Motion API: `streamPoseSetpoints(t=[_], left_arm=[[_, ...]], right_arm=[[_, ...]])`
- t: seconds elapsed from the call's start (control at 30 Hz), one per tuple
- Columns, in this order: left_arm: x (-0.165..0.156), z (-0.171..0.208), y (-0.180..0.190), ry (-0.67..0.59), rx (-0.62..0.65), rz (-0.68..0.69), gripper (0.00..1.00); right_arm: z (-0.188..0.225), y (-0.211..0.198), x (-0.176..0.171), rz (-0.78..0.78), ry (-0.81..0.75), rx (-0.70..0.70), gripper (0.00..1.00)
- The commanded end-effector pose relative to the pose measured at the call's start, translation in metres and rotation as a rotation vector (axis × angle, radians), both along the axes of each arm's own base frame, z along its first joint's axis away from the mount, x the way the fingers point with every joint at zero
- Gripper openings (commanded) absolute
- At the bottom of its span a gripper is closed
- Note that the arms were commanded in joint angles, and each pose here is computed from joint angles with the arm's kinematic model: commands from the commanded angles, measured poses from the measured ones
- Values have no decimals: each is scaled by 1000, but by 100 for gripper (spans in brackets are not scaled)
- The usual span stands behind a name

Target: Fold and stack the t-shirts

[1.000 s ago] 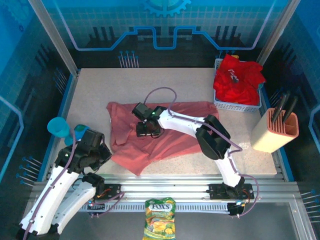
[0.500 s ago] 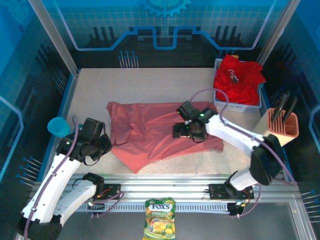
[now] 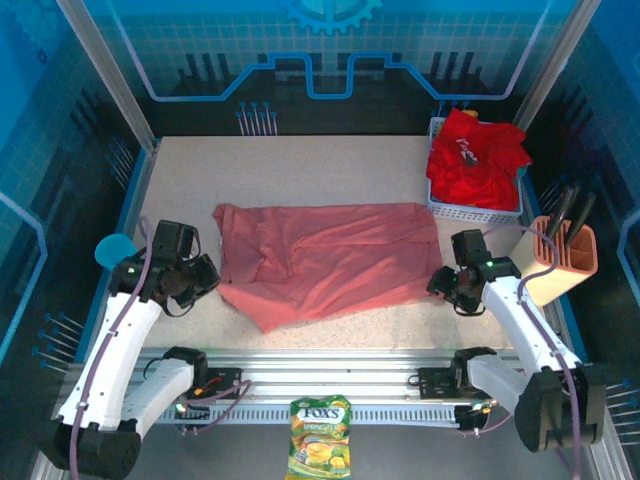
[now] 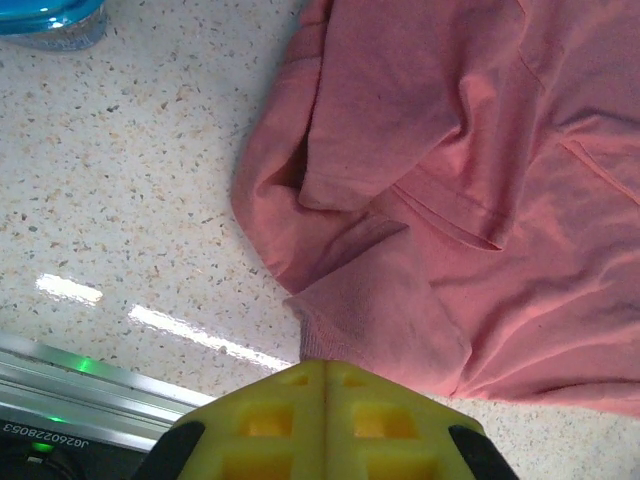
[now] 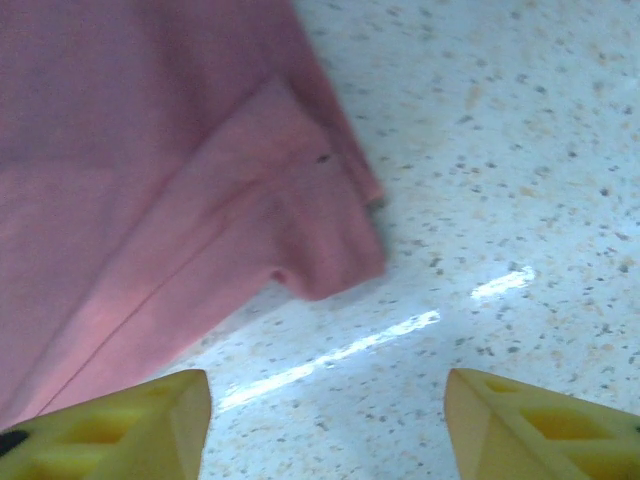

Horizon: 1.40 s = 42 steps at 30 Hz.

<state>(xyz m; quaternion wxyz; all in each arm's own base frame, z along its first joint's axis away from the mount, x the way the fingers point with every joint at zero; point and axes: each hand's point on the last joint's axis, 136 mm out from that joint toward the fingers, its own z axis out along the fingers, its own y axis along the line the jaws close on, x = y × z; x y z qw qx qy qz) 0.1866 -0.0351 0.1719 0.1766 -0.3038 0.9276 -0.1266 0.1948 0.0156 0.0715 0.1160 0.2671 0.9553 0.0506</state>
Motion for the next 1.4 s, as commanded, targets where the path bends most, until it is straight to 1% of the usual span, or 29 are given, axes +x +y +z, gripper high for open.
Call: streamPoseSetpoints(t=[0.0, 0.13, 0.2, 0.3, 0.37, 0.5, 0.67, 0.77, 0.9, 0.93, 0.97, 1.0, 1.17, 1.2, 1.37], left_arm=[[1, 8, -4, -30, -29, -22, 0], [-1, 5, -6, -36, -49, -12, 0], [-1, 4, -7, -35, -56, -10, 0], [-1, 4, -8, -35, -59, -15, 0], [-1, 5, -8, -36, -59, -17, 0], [-1, 4, -9, -40, -66, -14, 0], [-2, 1, -11, -36, -76, -13, 0], [-2, 2, -10, -38, -74, -14, 0], [-2, 2, -10, -40, -72, -12, 0], [-2, 2, -10, -40, -71, -13, 0], [-2, 1, -10, -37, -73, -10, 0], [-3, 1, -10, -36, -72, -12, 0], [-5, 6, -12, -36, -84, -17, 0], [-6, 8, -12, -41, -85, -16, 0], [-12, 23, -11, -57, -86, -18, 0]], right_arm=[[-12, 0, 9, -12, -5, 71, 56], [-19, -5, 22, -31, -20, 77, 50], [-22, -11, 30, -40, -38, 56, 45], [-30, -13, 41, -36, -41, 75, 39], [-35, -12, 45, -23, -27, 82, 29], [-45, -13, 49, 3, -6, 72, 28], [-47, -11, 52, 19, -16, 83, 30], [-47, -9, 52, 24, -13, 88, 24], [-46, -9, 51, 34, -14, 79, 24], [-46, -9, 50, 34, -13, 76, 23], [-45, -9, 50, 35, -14, 75, 14], [-44, -10, 49, 36, -11, 71, 10], [-34, -12, 45, 34, -1, 54, 5], [-30, -13, 43, 30, -4, 52, 0], [-9, -13, 33, 12, -16, 49, 0]])
